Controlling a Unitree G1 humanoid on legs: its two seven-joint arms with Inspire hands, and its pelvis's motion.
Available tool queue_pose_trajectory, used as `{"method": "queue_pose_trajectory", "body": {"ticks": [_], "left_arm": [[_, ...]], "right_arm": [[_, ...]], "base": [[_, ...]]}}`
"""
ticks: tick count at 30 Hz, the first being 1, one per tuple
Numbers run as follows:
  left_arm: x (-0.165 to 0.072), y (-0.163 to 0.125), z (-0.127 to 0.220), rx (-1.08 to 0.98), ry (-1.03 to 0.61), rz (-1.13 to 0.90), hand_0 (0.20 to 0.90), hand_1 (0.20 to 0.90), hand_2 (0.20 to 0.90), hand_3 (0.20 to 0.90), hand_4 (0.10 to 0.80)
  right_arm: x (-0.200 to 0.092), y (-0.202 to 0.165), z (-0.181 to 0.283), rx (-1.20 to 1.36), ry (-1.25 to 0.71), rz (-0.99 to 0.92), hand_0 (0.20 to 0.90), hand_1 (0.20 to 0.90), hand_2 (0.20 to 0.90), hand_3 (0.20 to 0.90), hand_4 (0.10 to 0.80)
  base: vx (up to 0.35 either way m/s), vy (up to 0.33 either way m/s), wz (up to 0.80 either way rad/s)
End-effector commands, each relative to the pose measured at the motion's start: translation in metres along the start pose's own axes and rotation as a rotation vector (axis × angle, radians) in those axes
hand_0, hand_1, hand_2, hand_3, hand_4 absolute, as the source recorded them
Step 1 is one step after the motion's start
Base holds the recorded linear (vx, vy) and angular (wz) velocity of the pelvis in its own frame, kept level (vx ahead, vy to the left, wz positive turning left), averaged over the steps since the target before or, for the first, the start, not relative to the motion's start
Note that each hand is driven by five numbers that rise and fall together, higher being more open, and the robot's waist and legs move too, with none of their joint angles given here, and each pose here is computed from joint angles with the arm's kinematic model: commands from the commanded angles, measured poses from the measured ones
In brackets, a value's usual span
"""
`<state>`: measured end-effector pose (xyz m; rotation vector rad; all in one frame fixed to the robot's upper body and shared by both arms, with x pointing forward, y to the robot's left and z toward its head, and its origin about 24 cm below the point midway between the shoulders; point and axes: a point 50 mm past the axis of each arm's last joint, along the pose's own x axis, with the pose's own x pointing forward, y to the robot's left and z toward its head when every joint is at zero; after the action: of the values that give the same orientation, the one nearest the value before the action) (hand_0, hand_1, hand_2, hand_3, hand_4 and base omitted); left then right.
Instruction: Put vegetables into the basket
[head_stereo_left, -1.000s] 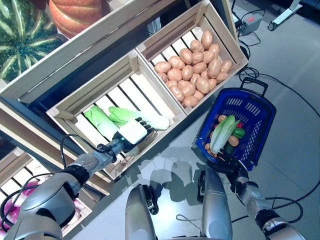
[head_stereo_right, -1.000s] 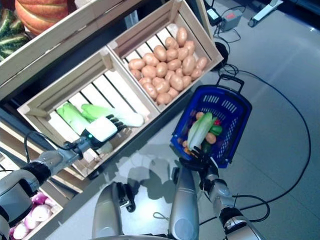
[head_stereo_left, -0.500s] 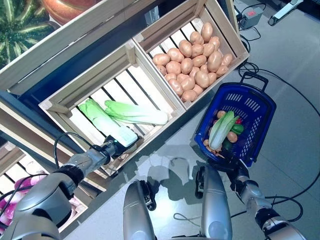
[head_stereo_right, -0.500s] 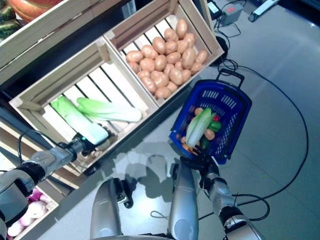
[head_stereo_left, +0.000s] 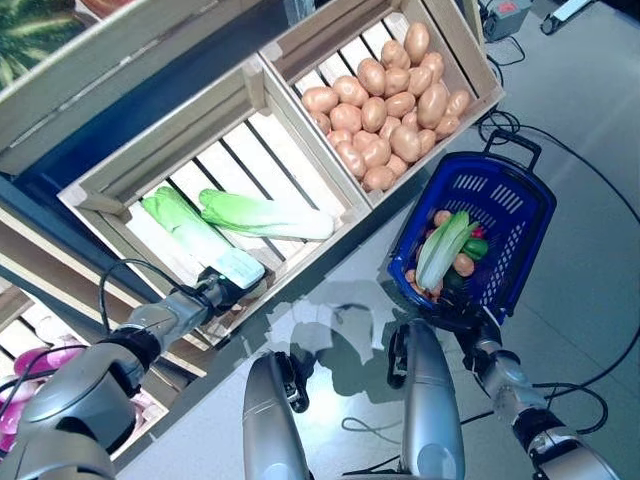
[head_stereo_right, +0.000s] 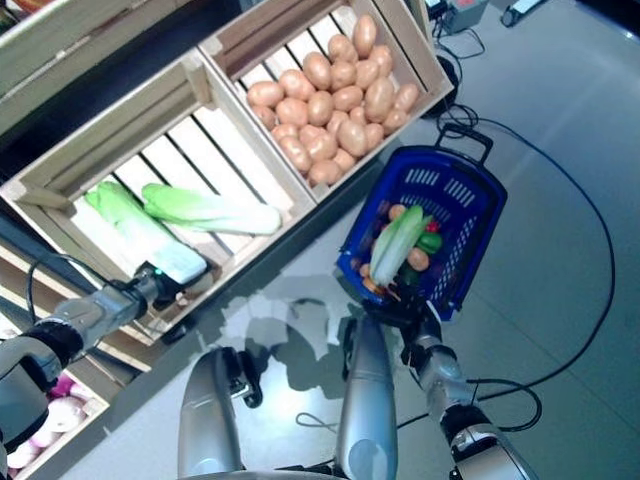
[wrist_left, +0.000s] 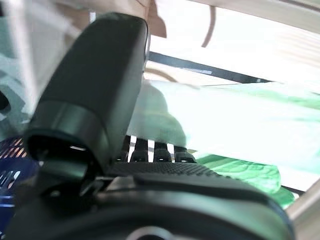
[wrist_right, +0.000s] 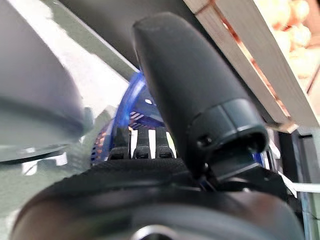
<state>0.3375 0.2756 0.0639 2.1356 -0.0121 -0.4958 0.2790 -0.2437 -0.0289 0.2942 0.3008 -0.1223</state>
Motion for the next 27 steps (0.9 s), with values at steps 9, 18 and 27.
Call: {"method": "queue_pose_trajectory", "body": {"ticks": [9,18,27], "left_arm": [[-0.019,0.037,-0.069,0.217,0.216,0.136,0.900,0.900,0.900,0.900,0.800],[-0.028,0.011,-0.077,0.220,0.251,-0.082,0.592,0.592,0.592,0.592,0.595],[-0.032,0.002,-0.072,0.152,0.216,-0.089,0.300,0.300,0.300,0.300,0.400]], "right_arm": [[-0.002,-0.023,0.054,0.087,-0.262,-0.080,0.900,0.900,0.900,0.900,0.800],[-0.004,-0.024,0.081,0.144,-0.381,-0.129,0.900,0.900,0.900,0.900,0.800],[-0.006,-0.024,0.090,0.158,-0.422,-0.124,0.900,0.900,0.900,0.900,0.800]], "base": [[-0.031,-0.007,0.06],[-0.011,-0.011,0.00],[0.025,-0.009,-0.03]]}}
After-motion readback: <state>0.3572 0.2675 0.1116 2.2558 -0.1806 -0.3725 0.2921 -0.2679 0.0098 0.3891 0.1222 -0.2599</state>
